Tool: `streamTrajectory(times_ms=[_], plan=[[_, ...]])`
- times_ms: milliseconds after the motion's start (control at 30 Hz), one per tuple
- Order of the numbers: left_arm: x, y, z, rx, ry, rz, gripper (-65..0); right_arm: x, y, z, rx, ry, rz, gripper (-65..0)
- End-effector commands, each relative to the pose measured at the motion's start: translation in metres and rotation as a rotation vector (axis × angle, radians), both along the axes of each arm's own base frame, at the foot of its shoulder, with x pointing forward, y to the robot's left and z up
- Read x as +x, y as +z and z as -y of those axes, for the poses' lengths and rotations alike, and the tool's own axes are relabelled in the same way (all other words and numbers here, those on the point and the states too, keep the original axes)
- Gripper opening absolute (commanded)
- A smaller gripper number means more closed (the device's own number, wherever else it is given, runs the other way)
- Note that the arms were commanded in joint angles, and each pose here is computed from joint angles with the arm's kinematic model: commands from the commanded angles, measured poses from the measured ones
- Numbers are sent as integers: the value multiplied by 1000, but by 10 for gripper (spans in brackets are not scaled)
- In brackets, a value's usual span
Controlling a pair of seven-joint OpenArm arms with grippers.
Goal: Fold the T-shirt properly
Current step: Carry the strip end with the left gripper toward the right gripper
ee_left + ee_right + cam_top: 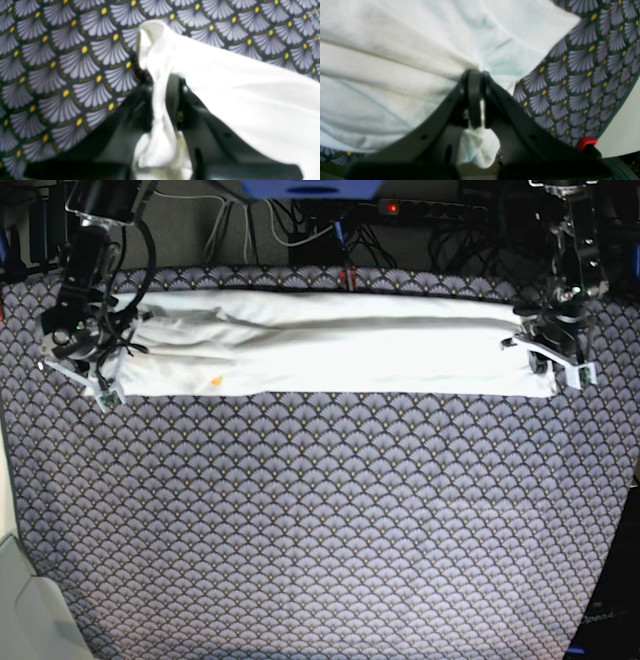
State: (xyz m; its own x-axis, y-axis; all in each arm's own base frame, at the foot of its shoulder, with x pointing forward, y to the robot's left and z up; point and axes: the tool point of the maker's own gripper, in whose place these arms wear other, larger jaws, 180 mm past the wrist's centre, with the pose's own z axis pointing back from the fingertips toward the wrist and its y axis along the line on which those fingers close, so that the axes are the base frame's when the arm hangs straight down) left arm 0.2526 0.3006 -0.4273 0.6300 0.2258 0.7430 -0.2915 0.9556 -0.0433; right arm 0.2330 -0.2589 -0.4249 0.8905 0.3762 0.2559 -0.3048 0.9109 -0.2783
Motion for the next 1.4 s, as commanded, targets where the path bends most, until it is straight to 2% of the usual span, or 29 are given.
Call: streamTrajectory(times_ms=[0,133,200,367,600,833,1200,1367], plan=[[-2,9,-8,50,11,-11,-646,8,3,-8,32,18,29,-650],[18,54,33,36,-68,127,-646,8,3,-8,32,18,29,-650],[23,72,65,12,-134,150,-646,8,3,-8,32,18,29,-650],[21,88,153,-111,-301,128,-646,8,3,-8,32,18,29,-650],[10,83,235,-244,-444,106,-646,14,6,-7,29,17,41,-650],[11,75,284,-304,-547,80,-646,14,6,-7,29,18,41,-650],[12,79,350,-326,-745,80,-646,13,6,-8,30,18,39,-650],[12,90,373,-369,-766,101,-646,13,5,-8,30,18,38,-650]])
